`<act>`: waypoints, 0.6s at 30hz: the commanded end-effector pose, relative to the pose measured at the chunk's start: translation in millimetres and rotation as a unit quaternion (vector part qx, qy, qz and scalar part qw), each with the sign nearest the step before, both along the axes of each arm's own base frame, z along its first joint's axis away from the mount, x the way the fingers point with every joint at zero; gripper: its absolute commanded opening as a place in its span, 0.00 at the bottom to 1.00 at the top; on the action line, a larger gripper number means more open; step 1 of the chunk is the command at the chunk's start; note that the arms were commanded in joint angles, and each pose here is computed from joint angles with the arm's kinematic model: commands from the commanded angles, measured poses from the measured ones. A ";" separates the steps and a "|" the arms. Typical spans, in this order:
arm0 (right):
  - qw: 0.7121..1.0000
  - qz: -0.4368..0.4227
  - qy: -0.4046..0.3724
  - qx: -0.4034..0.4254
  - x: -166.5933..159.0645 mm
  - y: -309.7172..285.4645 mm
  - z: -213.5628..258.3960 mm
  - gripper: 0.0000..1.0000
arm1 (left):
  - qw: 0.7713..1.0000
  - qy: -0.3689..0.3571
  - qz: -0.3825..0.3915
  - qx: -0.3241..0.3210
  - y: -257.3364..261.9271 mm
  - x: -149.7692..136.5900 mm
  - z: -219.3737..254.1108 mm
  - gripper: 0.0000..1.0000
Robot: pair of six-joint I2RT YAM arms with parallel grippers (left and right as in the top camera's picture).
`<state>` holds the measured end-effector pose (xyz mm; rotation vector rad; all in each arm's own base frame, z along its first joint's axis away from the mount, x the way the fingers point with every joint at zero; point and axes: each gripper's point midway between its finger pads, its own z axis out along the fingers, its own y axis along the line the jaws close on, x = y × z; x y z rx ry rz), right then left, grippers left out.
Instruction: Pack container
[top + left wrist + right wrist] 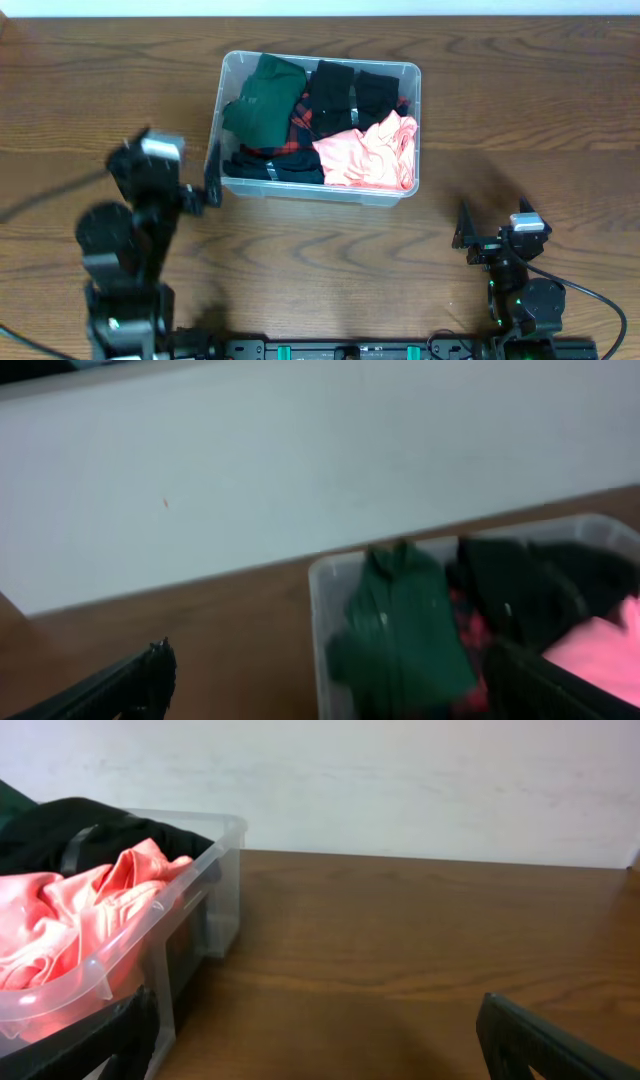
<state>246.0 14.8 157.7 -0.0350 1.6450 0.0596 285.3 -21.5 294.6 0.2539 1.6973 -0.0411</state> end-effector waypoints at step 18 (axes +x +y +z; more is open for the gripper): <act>1.000 -0.010 0.000 0.003 0.0 -3.9 -0.9 0.99 | 0.996 -0.082 -0.011 -0.016 -7.2 -43.8 -97.4 0.98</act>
